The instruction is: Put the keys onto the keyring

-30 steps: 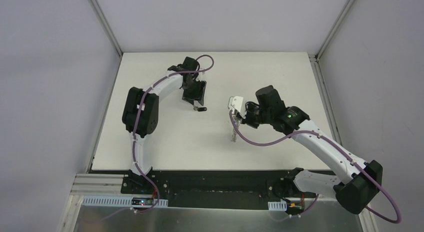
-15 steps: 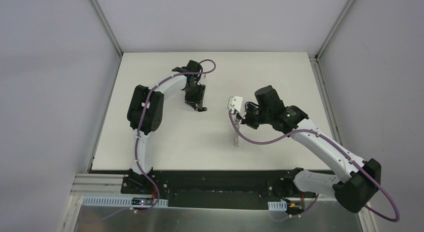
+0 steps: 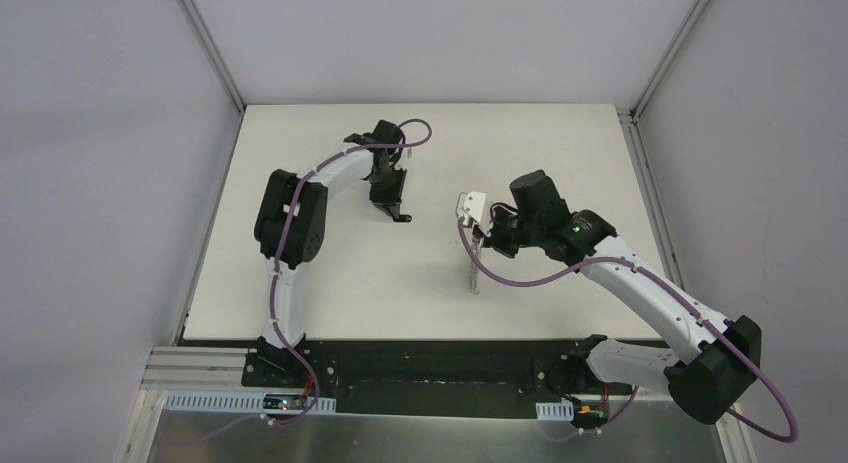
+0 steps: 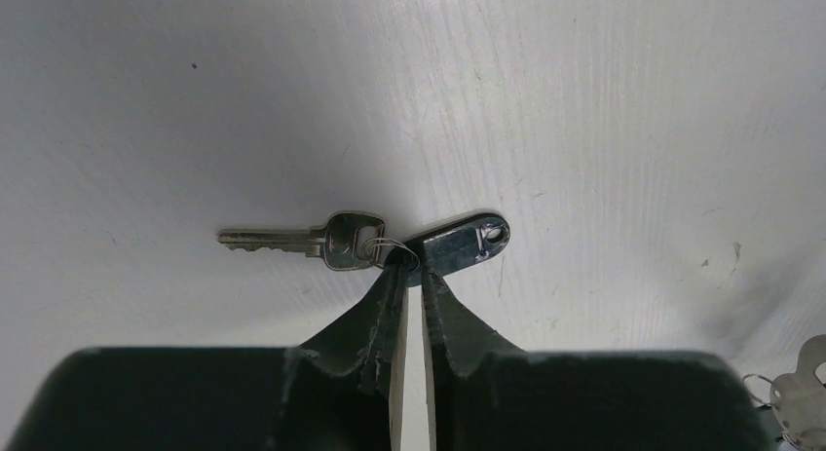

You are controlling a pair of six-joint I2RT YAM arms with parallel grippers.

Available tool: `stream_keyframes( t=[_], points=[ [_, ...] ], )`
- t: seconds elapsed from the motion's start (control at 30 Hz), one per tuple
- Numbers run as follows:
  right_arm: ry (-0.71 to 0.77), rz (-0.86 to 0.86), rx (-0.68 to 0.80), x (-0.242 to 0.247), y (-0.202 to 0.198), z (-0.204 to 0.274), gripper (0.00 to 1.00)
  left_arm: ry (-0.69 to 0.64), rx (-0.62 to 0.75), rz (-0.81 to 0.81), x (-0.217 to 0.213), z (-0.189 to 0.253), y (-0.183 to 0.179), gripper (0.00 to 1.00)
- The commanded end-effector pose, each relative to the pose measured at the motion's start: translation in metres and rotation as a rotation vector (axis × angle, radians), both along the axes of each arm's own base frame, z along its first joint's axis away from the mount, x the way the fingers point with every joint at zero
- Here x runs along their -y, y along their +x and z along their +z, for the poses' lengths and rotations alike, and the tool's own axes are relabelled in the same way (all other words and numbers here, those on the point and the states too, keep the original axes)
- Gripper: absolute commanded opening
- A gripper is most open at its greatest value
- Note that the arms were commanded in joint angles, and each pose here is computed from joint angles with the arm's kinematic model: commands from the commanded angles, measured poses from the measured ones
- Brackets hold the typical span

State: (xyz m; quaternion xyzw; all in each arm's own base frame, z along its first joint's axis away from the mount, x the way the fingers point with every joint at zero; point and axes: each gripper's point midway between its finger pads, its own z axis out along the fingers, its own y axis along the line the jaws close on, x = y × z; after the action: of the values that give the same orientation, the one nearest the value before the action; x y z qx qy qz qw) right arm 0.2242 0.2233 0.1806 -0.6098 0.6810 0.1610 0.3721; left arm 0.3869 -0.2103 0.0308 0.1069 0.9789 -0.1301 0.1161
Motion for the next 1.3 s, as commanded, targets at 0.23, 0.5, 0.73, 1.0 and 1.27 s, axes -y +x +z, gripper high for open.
stream_keyframes(
  t=[0.23,0.5,0.73,1.0,1.27],
  points=[
    [0.032,0.012,-0.018,-0.007,-0.001,0.001,0.0,0.009,0.074,-0.106,0.005,0.033,-0.008,0.02],
    [0.032,0.009,-0.016,-0.006,0.0,0.002,0.0,-0.006,0.13,-0.174,0.007,0.051,-0.013,0.01],
    [0.034,0.008,-0.02,-0.006,0.0,0.002,0.0,0.121,0.176,-0.198,0.0,0.042,0.002,0.35],
    [0.031,0.006,-0.022,-0.005,0.0,0.001,0.0,0.218,0.185,-0.223,0.0,0.026,0.011,0.41],
    [0.033,0.002,-0.019,-0.003,-0.001,0.002,0.0,0.286,0.172,-0.226,-0.004,0.012,0.014,0.41]
  ],
)
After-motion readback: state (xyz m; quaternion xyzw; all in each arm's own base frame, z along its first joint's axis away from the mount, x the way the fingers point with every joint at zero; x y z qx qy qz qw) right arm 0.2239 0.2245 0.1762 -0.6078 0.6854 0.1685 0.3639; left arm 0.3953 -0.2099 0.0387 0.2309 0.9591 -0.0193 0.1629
